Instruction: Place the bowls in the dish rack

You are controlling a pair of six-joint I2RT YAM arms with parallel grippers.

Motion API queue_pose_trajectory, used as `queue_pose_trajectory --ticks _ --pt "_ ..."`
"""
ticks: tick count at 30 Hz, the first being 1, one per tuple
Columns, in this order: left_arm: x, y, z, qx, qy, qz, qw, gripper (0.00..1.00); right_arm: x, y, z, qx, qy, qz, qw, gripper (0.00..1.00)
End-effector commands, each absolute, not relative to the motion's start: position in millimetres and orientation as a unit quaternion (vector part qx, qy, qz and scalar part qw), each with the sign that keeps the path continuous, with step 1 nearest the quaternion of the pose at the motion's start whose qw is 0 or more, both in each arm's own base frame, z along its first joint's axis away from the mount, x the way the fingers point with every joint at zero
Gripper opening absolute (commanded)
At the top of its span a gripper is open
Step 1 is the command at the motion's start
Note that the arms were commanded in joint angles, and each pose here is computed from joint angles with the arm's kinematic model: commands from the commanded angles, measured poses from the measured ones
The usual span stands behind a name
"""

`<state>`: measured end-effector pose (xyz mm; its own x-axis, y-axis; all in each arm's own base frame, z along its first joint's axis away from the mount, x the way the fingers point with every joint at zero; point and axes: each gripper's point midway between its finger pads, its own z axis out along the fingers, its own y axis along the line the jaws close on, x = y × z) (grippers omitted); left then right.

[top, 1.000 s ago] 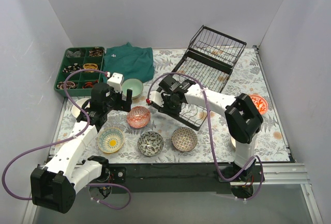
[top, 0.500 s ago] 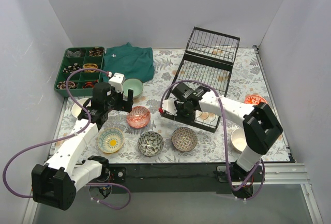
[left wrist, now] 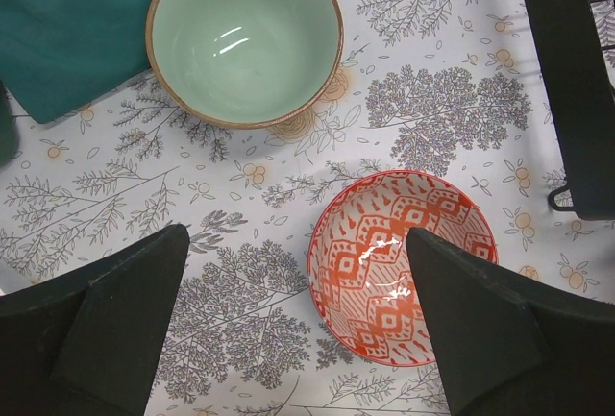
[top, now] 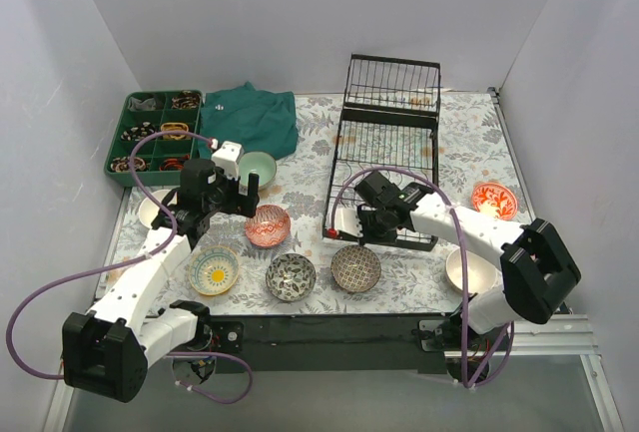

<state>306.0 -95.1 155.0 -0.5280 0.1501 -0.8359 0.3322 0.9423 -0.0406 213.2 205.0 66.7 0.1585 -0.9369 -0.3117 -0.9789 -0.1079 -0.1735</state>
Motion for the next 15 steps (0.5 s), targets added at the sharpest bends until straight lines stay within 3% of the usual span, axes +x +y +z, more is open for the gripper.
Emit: queue_pose_trajectory --ticks 1,15 --pt "311.5 -99.0 168.2 0.148 0.860 -0.105 0.478 0.98 223.6 203.5 68.8 -0.790 0.582 0.031 0.190 0.01" --pt "321.9 -106.8 168.6 0.153 0.859 -0.121 0.474 0.98 220.1 161.6 54.8 -0.786 0.591 0.003 0.183 0.01"
